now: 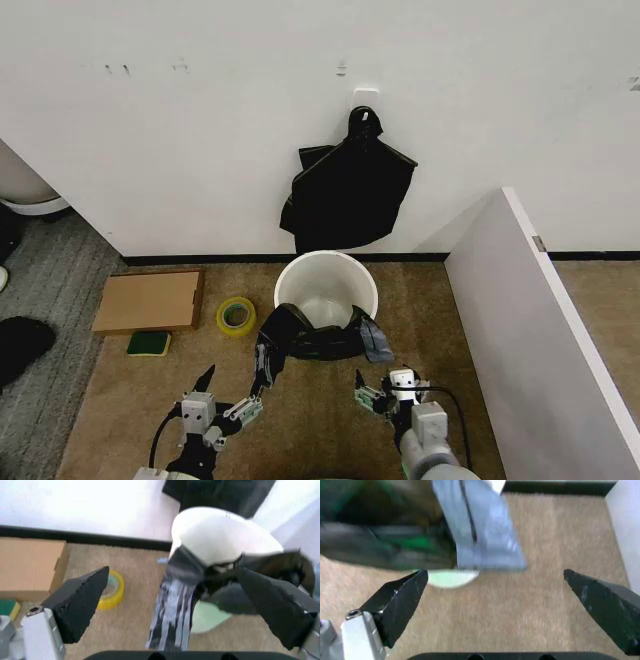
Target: Place the garbage bag over the trash bin.
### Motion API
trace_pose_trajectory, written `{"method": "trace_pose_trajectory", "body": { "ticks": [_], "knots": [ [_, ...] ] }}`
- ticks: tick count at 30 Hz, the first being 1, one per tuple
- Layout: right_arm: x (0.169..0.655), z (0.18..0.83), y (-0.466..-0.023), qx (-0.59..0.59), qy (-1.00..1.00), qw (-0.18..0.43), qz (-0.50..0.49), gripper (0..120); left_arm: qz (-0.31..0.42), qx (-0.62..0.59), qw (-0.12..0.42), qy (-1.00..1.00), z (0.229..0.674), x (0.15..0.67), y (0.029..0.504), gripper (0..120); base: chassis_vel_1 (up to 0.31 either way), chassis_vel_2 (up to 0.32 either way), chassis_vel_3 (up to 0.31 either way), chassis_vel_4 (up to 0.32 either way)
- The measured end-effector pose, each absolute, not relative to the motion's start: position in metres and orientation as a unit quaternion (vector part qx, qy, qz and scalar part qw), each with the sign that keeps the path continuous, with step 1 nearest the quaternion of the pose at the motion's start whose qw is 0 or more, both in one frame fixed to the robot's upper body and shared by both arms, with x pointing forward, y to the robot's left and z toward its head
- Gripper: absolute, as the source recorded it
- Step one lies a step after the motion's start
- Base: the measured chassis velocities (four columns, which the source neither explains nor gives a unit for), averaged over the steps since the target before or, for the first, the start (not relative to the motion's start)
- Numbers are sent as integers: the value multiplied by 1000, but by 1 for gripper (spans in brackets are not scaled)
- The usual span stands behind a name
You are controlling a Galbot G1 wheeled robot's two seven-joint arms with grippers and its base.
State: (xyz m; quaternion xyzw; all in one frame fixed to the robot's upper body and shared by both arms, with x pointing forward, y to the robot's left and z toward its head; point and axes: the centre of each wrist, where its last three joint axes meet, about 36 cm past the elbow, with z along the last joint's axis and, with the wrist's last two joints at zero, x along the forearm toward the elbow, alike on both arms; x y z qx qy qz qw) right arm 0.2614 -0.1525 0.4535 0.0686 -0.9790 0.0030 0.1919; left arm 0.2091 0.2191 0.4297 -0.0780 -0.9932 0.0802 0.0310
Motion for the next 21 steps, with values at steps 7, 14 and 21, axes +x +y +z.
{"method": "trace_pose_trajectory", "body": {
  "ticks": [7, 14, 21],
  "knots": [
    [244, 493, -176, 68, -987, 144, 27, 100, 110, -67, -1, -992, 444, 209, 211, 100, 0, 0, 0, 0],
    [270, 523, -202, 121, -986, 105, 37, 100, 122, -46, -27, -991, 435, 212, 202, 100, 0, 0, 0, 0],
    [337, 546, -235, 190, -971, 126, 70, 100, 120, -55, -34, -991, 421, 220, 197, 100, 0, 0, 0, 0]
  ]
}}
